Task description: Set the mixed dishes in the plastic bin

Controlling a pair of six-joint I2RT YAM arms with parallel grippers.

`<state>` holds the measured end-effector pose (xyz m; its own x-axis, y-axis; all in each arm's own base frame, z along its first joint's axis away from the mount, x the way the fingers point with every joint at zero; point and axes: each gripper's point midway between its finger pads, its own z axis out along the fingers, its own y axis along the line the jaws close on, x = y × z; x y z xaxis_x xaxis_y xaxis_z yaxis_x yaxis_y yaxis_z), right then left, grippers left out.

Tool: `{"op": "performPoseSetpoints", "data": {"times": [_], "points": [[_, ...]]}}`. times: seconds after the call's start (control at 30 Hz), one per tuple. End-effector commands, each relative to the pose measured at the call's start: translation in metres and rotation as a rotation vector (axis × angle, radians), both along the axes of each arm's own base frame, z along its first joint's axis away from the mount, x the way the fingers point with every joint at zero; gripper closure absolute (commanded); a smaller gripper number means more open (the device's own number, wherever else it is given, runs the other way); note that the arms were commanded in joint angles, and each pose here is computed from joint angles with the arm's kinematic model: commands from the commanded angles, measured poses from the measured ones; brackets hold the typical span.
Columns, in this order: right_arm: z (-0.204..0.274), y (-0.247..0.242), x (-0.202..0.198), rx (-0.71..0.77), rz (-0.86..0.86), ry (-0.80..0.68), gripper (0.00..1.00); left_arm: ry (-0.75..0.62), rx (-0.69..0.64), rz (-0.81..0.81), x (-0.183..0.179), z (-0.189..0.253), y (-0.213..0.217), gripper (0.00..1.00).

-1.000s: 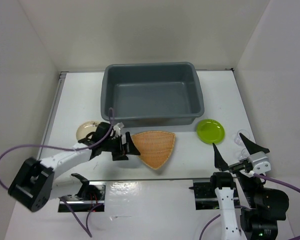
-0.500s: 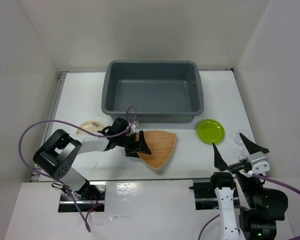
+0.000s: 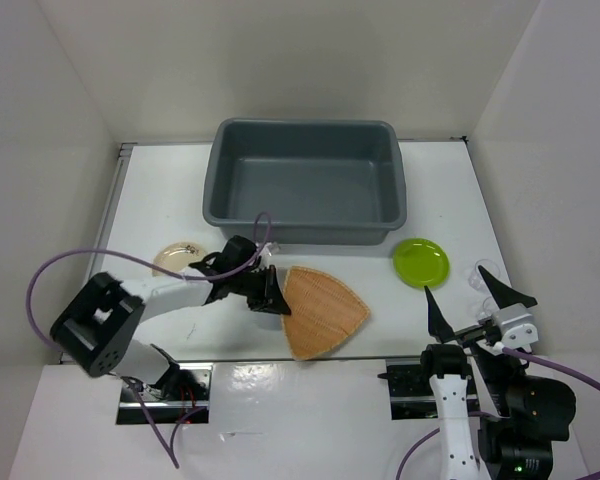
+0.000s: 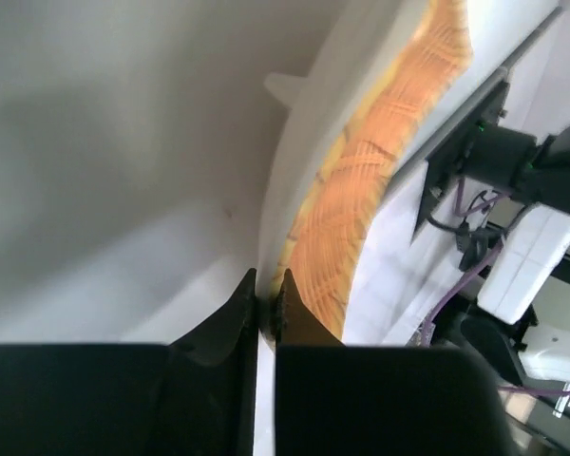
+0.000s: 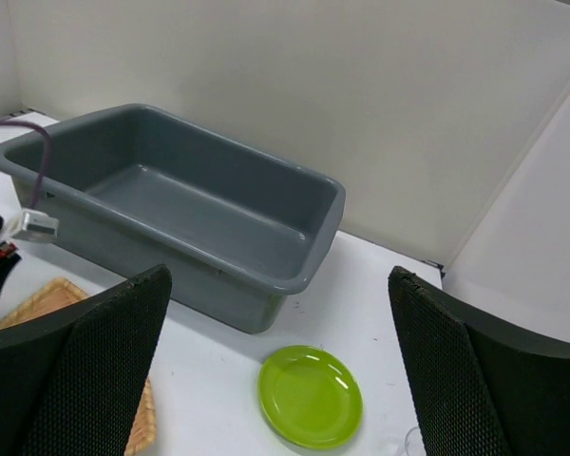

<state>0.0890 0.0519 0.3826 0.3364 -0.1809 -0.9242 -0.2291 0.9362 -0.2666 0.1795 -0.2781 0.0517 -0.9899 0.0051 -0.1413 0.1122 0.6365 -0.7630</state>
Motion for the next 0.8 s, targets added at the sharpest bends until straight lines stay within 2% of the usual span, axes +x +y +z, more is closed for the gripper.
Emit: {"op": "performPoseSetpoints", "data": {"times": [0.0, 0.13, 0.17, 0.23, 0.33, 0.4, 0.43, 0.53, 0.6, 0.63, 0.7, 0.73, 0.77], "points": [[0.006, 0.003, -0.025, -0.015, 0.0, -0.089, 0.01, -0.107, -0.059, -0.031, -0.009, 0.058, -0.003, 1.0], [0.006, 0.003, -0.025, -0.015, 0.0, -0.089, 0.01, -0.278, -0.16, -0.003, 0.004, 0.165, -0.011, 1.0], [0.006, 0.003, -0.025, -0.015, 0.0, -0.089, 0.01, -0.365, -0.225, 0.014, 0.013, 0.215, -0.016, 1.0], [0.006, 0.003, -0.025, -0.015, 0.0, -0.089, 0.01, -0.451, -0.287, 0.072, 0.039, 0.276, -0.011, 1.0], [0.006, 0.001, -0.025, -0.012, -0.009, -0.089, 0.01, -0.514, -0.289, 0.15, 0.079, 0.314, -0.003, 1.0], [0.006, 0.001, -0.025, -0.012, -0.009, -0.089, 0.01, -0.536, -0.335, 0.179, 0.108, 0.337, -0.01, 1.0], [0.006, 0.001, -0.025, -0.012, -0.009, -0.089, 0.01, -0.505, -0.348, 0.231, 0.135, 0.334, -0.012, 1.0], [0.006, 0.001, -0.025, -0.012, -0.009, -0.089, 0.01, -0.433, -0.383, 0.313, 0.186, 0.325, -0.019, 1.0], [0.004, 0.001, -0.024, -0.011, -0.009, -0.08, 0.01, -0.425, -0.354, 0.37, 0.214, 0.311, -0.024, 1.0], [0.004, 0.001, -0.024, -0.011, -0.009, -0.08, 0.01, -0.374, -0.308, 0.39, 0.234, 0.28, -0.03, 1.0], [0.004, 0.001, -0.024, -0.011, -0.009, -0.08, 0.01, -0.362, -0.287, 0.407, 0.255, 0.273, -0.036, 1.0], [0.004, 0.001, -0.024, -0.011, -0.009, -0.08, 0.01, -0.319, -0.256, 0.41, 0.27, 0.244, -0.043, 1.0], [0.004, 0.001, -0.024, -0.011, -0.009, -0.08, 0.01, -0.296, -0.255, 0.407, 0.275, 0.236, -0.046, 1.0]]}}
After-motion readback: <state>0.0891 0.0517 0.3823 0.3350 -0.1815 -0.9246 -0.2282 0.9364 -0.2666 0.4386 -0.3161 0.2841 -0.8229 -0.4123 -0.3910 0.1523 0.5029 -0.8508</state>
